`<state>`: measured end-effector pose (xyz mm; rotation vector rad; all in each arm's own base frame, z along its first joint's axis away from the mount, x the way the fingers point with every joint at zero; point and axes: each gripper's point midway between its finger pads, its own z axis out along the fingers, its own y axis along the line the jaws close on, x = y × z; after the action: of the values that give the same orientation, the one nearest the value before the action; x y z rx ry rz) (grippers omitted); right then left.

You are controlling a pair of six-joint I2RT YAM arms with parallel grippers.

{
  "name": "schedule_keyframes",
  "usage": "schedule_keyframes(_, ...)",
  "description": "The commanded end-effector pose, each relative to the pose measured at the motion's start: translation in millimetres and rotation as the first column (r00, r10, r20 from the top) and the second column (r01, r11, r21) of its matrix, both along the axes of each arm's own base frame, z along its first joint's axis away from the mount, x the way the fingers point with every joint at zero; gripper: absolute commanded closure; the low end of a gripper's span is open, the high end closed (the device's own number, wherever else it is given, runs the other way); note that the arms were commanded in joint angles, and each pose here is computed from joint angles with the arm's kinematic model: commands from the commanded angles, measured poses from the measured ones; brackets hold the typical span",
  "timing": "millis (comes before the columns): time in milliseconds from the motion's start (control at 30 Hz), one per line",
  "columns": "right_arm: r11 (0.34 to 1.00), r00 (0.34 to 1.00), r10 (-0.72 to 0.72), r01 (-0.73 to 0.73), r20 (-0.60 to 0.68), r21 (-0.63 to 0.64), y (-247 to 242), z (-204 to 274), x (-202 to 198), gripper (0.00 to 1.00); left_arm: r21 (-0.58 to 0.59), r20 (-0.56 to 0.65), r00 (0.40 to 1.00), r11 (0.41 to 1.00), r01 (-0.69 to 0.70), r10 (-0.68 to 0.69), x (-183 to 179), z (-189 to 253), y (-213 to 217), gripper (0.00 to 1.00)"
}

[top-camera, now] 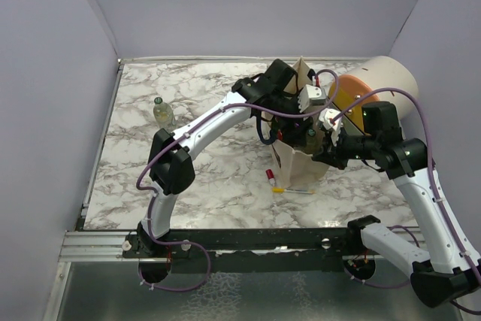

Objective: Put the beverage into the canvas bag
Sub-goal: Place the drink in the canvas bag.

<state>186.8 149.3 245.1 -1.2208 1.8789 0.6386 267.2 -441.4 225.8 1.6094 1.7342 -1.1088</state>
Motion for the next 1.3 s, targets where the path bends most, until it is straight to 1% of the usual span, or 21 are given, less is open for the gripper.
schedule_keyframes(0,1.0,1.0,-0.017,0.017,-0.012,-0.012,-3.1,-5.5,-1.7,0.99,-0.056,0.074,0.994,0.996,-0.072,0.076,7.2,43.0,2.8,0.17)
schedule_keyframes(233,1.0,1.0,-0.019,0.018,-0.009,-0.019,-4.5,-6.8,-2.9,0.99,-0.105,0.103,0.99,0.991,-0.083,0.094,15.4,68.4,13.6,0.17)
schedule_keyframes(500,1.0,1.0,-0.01,0.01,0.004,-0.02,-3.4,-0.3,0.8,0.99,-0.182,0.125,0.983,0.977,-0.111,0.135,37.1,100.3,29.0,0.18)
schedule_keyframes(600,1.0,1.0,-0.007,0.007,0.002,-0.018,-2.1,2.8,2.9,0.96,-0.224,0.167,0.971,0.965,-0.133,0.173,49.9,121.3,39.0,0.18)
schedule_keyframes(700,1.0,1.0,0.0,0.0,-0.001,-0.013,-0.4,4.9,4.9,0.94,-0.243,0.233,0.942,0.952,-0.183,0.241,65.5,140.2,55.0,0.18)
schedule_keyframes(833,1.0,1.0,0.012,-0.012,0.005,-0.003,2.7,8.0,7.9,0.89,-0.213,0.328,0.868,0.924,-0.316,0.372,89.5,149.4,91.6,0.18)
schedule_keyframes(933,1.0,1.0,0.02,-0.02,0.005,0.003,5.1,9.1,11.3,0.84,-0.184,0.384,0.79,0.878,-0.441,0.477,107.9,150.3,126.8,0.18)
schedule_keyframes(1000,1.0,1.0,0.021,-0.021,0.008,0.008,6.6,10.6,14.6,0.8,-0.174,0.429,0.723,0.835,-0.522,0.541,120.2,153.1,154.8,0.18)
schedule_keyframes(1100,1.0,1.0,0.016,-0.017,0.019,0.016,8.7,15.8,20.6,0.74,-0.161,0.478,0.604,0.74,-0.654,0.638,140.6,154.1,206.4,0.18)
schedule_keyframes(1267,1.0,1.0,0.014,-0.015,0.025,0.019,10.9,25.4,28.5,0.67,-0.129,0.479,0.406,0.52,-0.844,0.778,160.8,140.4,304.3,0.16)
